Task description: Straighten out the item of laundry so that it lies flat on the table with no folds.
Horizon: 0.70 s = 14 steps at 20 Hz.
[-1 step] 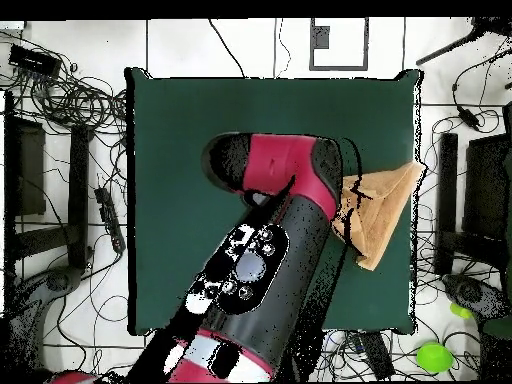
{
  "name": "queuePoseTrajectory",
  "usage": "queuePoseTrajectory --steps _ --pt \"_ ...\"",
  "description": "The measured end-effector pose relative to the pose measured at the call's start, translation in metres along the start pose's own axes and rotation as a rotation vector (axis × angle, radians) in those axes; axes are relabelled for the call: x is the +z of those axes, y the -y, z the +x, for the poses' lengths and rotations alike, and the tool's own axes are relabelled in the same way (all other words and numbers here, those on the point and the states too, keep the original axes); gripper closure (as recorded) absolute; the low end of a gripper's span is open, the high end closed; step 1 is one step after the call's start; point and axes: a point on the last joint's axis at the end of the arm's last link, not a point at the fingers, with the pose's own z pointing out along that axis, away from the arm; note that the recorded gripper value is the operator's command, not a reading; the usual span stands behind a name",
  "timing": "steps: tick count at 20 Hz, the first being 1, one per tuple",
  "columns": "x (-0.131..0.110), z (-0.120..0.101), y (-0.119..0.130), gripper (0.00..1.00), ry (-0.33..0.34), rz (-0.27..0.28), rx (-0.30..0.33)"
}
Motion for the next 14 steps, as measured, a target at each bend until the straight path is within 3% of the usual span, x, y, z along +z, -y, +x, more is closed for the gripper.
queuePoseTrajectory --steps 14 --pt "0.019 0.007 -0.099 1.00 -0.116 0.043 0.015"
